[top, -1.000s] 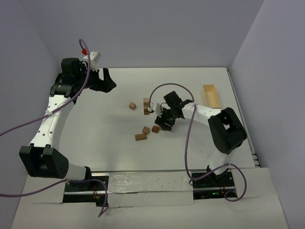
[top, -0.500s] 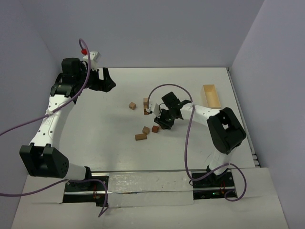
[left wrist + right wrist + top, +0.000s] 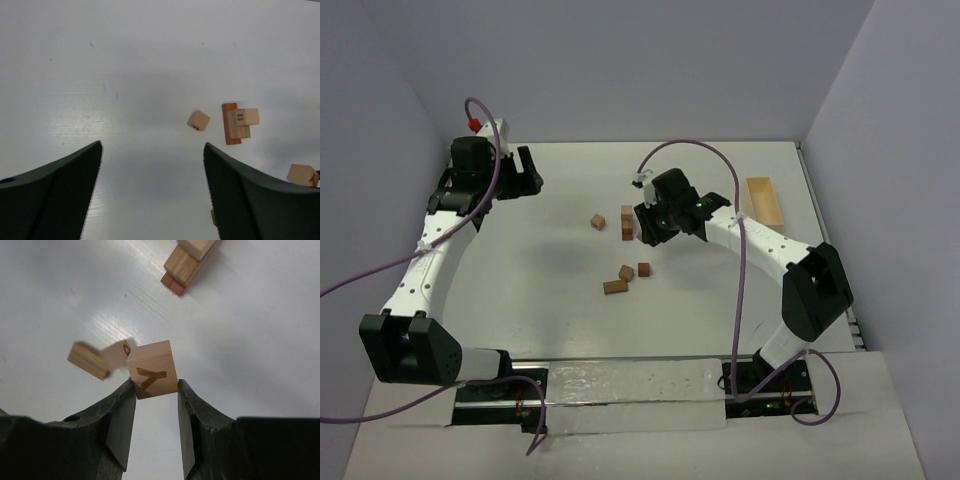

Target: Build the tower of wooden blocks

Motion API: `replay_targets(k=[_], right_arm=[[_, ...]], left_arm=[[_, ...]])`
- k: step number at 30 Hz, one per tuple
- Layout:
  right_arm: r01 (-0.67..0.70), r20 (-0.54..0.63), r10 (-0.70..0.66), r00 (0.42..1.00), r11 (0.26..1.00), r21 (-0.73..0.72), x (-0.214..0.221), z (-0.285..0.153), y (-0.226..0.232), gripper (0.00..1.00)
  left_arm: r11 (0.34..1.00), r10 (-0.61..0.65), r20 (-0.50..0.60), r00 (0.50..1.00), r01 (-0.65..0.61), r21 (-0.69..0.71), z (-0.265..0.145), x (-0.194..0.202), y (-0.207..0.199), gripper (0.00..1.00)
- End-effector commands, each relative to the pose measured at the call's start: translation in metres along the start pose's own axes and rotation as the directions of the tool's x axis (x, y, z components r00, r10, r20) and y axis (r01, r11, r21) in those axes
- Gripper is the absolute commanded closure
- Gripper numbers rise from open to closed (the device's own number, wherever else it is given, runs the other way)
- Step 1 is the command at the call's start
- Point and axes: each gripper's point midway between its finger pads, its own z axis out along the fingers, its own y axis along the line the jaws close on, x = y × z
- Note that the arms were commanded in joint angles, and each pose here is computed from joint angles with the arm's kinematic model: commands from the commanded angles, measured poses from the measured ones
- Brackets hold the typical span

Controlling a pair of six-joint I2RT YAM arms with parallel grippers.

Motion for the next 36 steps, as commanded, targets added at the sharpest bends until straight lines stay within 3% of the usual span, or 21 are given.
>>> replay_targets(k=[1, 4, 10, 16, 36], right_arm=[[-0.274, 0.040, 0.271, 0.962, 0.943, 0.188, -0.010, 0.000, 0.002, 1.00], [-0.349, 0.051, 0.346, 0.937, 0.920, 0.179, -0.023, 0.007, 0.009, 1.00], [-0.452, 0.030, 0.461, 0.887, 0.853, 0.260, -0.023, 0.025, 0.007, 1.00], [-0.416, 0.015, 0.429, 0.903, 0.866, 0.278, -0.019, 0.035, 0.020, 1.00], [-0.451, 0.066, 0.464, 0.883, 0.805, 0.385, -0.041, 0.063, 0.008, 1.00]], left_arm=[[0.999, -0.018, 0.071, 0.997, 0.020, -0.030, -0.020, -0.023, 0.008, 0.01], [1.000, -0.023, 0.032, 0.999, 0.022, 0.022, -0.020, -0.018, 0.002, 0.01], [0.999, -0.037, 0.058, 0.998, 0.039, -0.037, -0.015, -0.024, 0.019, 0.01], [0.997, -0.063, 0.035, 0.997, 0.064, -0.047, -0.004, -0.025, 0.025, 0.03], [0.997, -0.070, 0.066, 0.995, 0.072, -0.025, 0.005, -0.033, 0.025, 0.01]])
